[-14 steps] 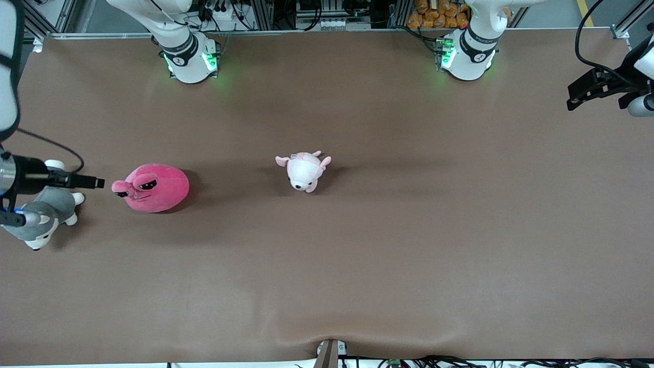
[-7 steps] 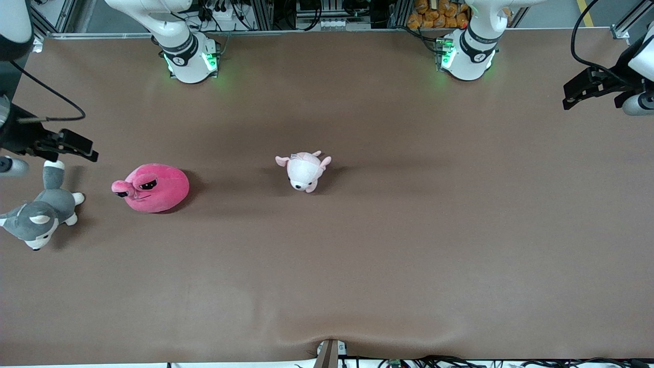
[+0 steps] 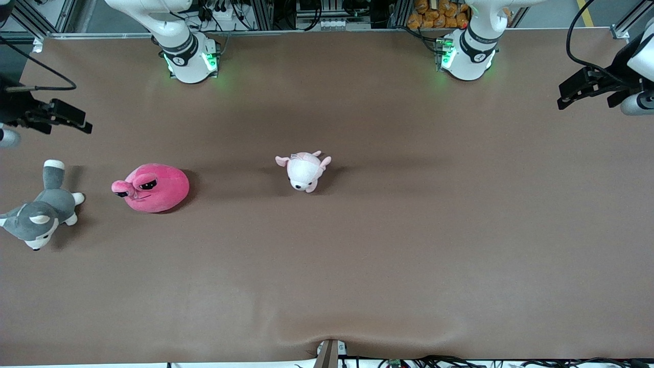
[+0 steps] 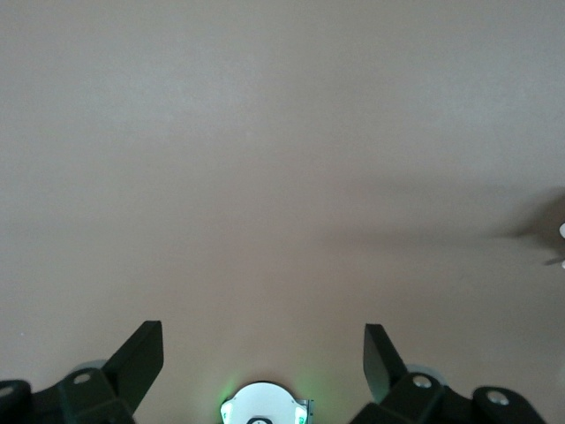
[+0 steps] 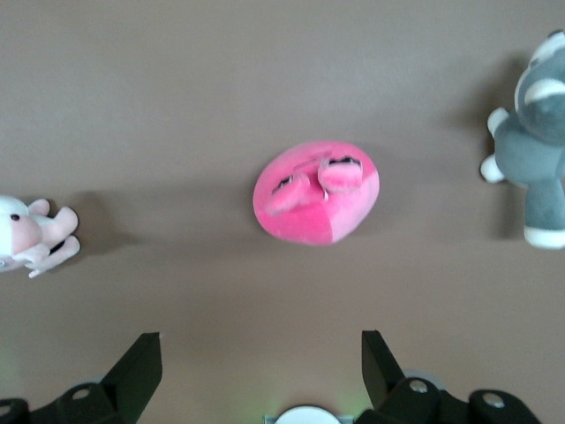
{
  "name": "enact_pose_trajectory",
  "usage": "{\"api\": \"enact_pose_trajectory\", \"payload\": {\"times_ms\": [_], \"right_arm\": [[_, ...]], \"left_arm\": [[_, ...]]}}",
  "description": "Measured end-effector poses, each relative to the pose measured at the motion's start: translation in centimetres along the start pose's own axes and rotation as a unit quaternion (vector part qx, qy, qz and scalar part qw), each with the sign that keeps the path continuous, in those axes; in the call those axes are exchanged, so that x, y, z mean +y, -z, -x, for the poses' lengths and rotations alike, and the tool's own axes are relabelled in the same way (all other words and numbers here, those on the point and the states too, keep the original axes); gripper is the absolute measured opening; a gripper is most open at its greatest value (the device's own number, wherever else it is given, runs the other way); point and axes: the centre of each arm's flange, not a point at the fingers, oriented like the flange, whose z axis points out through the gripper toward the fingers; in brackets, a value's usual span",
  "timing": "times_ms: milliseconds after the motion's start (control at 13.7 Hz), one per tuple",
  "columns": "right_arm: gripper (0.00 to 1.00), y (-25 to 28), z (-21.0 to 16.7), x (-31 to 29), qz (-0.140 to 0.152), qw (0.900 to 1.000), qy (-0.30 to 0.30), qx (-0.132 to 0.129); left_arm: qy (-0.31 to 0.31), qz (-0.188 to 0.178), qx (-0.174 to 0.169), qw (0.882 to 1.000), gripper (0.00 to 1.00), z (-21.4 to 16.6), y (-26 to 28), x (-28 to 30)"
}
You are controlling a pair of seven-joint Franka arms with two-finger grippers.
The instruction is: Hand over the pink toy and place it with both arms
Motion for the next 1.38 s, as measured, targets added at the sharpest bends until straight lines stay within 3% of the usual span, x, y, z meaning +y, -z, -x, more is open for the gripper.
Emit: {"api": "enact_pose_trajectory", "payload": {"times_ms": [291,510,802,1385], "right_arm": [[1.00,1.1,0.8,-1.1,0.034,0.999,0.009,0.001],[1.00,1.4,0.8,-1.2,0.036,0.999,0.010,0.005],[1.00,1.7,-0.3,0.0,0.035,0.998,0.043,0.039],[1.00,1.6,-0.3,0.5,0.035,0.998,0.035,0.036]], "left_arm": [[0.002,0.000,-0.001,1.000,1.00,0.0,-0.1,0.0],[0.004,0.000,-0.002,1.000,1.00,0.0,-0.2,-0.1],[0.004,0.000,-0.002,1.000,1.00,0.0,-0.2,-0.1],[0.006,0.001,0.001,1.000,1.00,0.0,0.2,-0.3]]}}
